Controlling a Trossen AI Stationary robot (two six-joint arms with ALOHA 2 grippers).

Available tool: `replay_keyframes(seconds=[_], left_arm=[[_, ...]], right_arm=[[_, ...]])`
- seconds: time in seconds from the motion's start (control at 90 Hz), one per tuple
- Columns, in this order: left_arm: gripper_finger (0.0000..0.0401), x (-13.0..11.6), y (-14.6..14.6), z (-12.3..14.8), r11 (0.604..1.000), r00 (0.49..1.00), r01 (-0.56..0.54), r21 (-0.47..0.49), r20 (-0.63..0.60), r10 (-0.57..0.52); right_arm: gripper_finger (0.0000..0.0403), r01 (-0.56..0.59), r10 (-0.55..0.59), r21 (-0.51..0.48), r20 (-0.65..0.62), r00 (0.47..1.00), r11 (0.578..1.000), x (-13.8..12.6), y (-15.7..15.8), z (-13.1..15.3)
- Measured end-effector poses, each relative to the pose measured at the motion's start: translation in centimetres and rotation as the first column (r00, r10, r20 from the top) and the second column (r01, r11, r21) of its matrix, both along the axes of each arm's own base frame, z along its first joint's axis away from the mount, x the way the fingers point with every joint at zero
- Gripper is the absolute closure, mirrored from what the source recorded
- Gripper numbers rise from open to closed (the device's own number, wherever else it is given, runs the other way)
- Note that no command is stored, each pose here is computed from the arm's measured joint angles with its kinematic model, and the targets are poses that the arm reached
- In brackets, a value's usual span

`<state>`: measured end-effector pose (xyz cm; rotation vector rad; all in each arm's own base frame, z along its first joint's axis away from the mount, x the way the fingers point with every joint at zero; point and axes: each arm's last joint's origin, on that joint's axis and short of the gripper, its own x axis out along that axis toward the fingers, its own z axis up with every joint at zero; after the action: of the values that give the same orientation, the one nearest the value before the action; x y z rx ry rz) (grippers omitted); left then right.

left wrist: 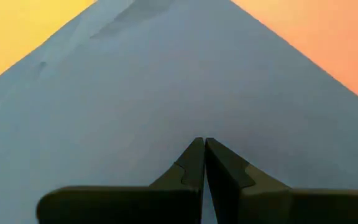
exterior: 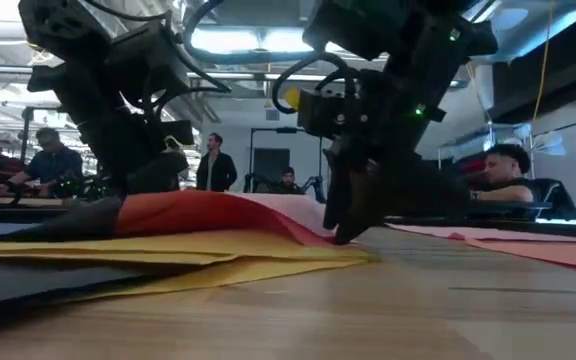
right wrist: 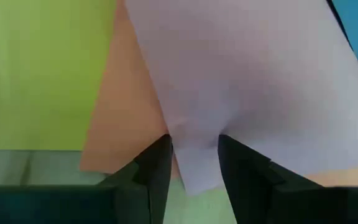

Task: Organize paper
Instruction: Stack the pink paper on top of the pink paper

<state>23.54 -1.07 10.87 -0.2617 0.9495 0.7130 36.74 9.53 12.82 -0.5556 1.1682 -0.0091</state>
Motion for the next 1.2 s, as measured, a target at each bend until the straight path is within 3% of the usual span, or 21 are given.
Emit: replay_keyframes(seconds=[0.233,0.356,0.478,0.878,1.2], left_arm=[[0.0401,0.0,0.0,0.0,1.000,1.000,0.003,0.000,-0.001,-0.003],[0.0401,0.0,0.0,0.0,1.000,1.000,0.003,-0.003,-0.001,-0.003],[0.0401,0.0,0.0,0.0,1.000,1.000,0.009,-0.001,-0.004,-0.009],[0.0401,0.1,-0.1,0.2,1.000,1.000,0.016,-0.007,-0.006,-0.016],[0.0401,0.1,-0.4,2.4,0.996,0.994,0.086,-0.038,0.063,-0.083]], right_arm=[[0.0291,-0.022,0.026,-0.095,0.041,0.999,0.995,0.0,1.3,1.0],[0.0341,-0.019,0.023,-0.100,0.044,0.999,0.995,0.0,1.2,0.8],[0.0394,-0.013,0.022,-0.169,0.054,0.998,0.986,0.0,1.0,0.9],[0.0402,-0.021,0.026,-0.215,0.021,0.999,0.976,-0.1,1.3,1.5],[0.0403,-0.073,0.084,-0.239,0.038,0.996,0.968,0.2,3.5,3.6]])
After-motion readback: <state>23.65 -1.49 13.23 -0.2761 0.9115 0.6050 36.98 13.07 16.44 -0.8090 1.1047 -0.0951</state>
